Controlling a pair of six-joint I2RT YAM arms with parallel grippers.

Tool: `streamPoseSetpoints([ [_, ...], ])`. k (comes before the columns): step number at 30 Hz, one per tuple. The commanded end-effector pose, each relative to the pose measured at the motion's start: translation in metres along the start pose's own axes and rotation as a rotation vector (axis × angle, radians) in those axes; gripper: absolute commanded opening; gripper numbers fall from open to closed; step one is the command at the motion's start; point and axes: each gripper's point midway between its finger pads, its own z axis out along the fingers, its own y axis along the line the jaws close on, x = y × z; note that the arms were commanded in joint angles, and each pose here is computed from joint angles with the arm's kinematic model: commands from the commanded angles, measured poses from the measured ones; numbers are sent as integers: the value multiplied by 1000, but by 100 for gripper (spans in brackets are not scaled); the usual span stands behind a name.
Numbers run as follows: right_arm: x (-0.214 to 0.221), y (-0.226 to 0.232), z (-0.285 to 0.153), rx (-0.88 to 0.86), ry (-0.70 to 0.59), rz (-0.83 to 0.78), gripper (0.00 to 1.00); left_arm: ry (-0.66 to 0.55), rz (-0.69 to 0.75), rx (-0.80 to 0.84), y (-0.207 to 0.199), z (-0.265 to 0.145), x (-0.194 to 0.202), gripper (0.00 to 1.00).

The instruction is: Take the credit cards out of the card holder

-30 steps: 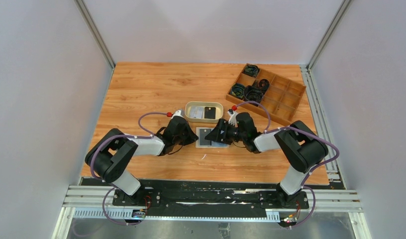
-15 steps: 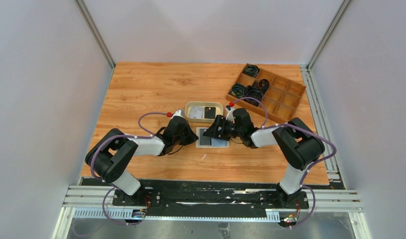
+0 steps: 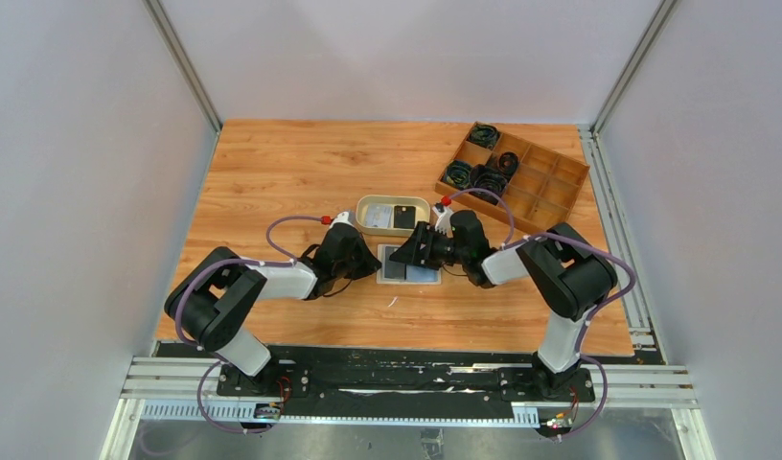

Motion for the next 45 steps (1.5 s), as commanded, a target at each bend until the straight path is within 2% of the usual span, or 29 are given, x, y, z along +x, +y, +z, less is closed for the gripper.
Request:
streamPoseSetpoints([
  [1, 33, -14, 1, 8, 91, 76, 74, 210, 69, -318, 95, -15, 64, 0],
  [12, 34, 28, -3, -227, 96, 16, 73, 216, 74, -320, 96, -15, 65, 0],
  [23, 39, 49, -1, -356, 100, 47, 71, 222, 77, -321, 96, -14, 66, 0],
  [31, 39, 67, -11, -447, 92, 6, 69, 225, 80, -318, 95, -13, 65, 0],
  [36, 47, 52, -9, -358, 133, -5, 69, 224, 85, -320, 94, -14, 64, 0],
  [45, 60, -1, -2, 35, 215, -23, 69, 224, 86, -316, 92, -14, 63, 0],
])
